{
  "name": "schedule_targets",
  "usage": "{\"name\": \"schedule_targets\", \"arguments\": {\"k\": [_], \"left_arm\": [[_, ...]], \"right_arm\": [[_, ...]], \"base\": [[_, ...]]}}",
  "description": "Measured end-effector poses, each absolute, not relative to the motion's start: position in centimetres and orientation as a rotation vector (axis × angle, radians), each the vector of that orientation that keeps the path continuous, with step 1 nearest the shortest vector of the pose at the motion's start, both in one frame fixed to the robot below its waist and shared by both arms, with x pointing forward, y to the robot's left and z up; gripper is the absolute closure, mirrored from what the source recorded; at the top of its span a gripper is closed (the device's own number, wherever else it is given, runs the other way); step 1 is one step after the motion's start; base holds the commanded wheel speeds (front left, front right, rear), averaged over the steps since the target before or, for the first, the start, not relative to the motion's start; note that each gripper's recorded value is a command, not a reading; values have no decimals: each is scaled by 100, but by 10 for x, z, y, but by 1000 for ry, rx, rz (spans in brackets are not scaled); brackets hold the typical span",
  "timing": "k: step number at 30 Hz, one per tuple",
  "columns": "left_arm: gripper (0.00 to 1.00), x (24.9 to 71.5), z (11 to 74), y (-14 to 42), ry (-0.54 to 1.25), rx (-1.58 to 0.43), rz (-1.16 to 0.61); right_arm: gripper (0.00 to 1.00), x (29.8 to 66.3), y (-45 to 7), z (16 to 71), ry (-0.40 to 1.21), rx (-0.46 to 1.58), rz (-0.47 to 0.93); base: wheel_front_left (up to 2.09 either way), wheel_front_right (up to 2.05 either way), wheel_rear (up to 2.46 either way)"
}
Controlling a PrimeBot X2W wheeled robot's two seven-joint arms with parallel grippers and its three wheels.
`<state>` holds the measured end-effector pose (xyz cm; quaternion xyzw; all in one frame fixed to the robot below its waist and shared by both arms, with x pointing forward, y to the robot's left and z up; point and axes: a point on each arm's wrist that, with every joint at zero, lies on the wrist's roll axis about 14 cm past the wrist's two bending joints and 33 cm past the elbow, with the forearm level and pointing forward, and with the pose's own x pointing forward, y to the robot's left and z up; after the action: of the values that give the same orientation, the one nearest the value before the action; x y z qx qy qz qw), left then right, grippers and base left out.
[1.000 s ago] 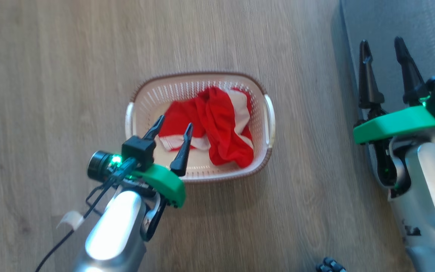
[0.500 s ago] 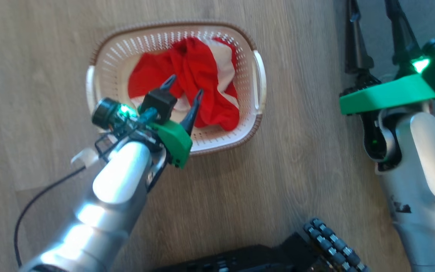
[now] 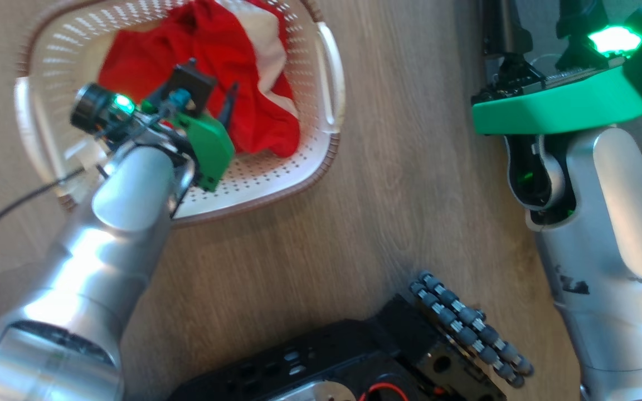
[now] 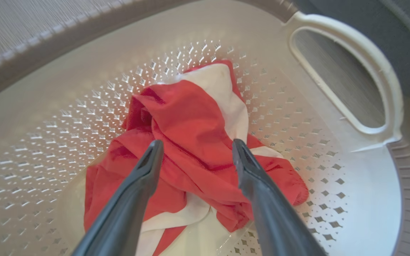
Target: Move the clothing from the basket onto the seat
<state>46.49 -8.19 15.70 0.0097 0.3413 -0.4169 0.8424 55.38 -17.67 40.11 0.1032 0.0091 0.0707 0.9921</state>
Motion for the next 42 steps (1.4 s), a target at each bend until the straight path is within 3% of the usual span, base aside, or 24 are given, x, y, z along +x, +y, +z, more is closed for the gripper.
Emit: {"name": "schedule_targets", "arguments": {"k": [12,19,28,29,30,31,42], "left_arm": [[0,467,98,-88,865,124,-898],[0,459,82,-75,928,253,-892],[1,458,77,-69,967,274,-879],[42,457,76,-70,974,273,-884],[68,456,76,-70,979,269,-885],[100,455,76,-70,982,265,-887],[100,465,93,-81,901,191,-892]], "right_arm": [[0,554,-189,385,49,175,121],[0,554,-192,382,53,183,110],[0,549,-194,373,74,189,95],[0,549,-195,373,74,190,94],[0,549,-195,373,74,193,92],[0,549,-196,373,73,194,89],[0,550,-201,383,56,186,76]], "base": [[0,0,0],[0,0,0],[0,0,0],[0,0,0],[0,0,0],[0,0,0],[0,0,0]]}}
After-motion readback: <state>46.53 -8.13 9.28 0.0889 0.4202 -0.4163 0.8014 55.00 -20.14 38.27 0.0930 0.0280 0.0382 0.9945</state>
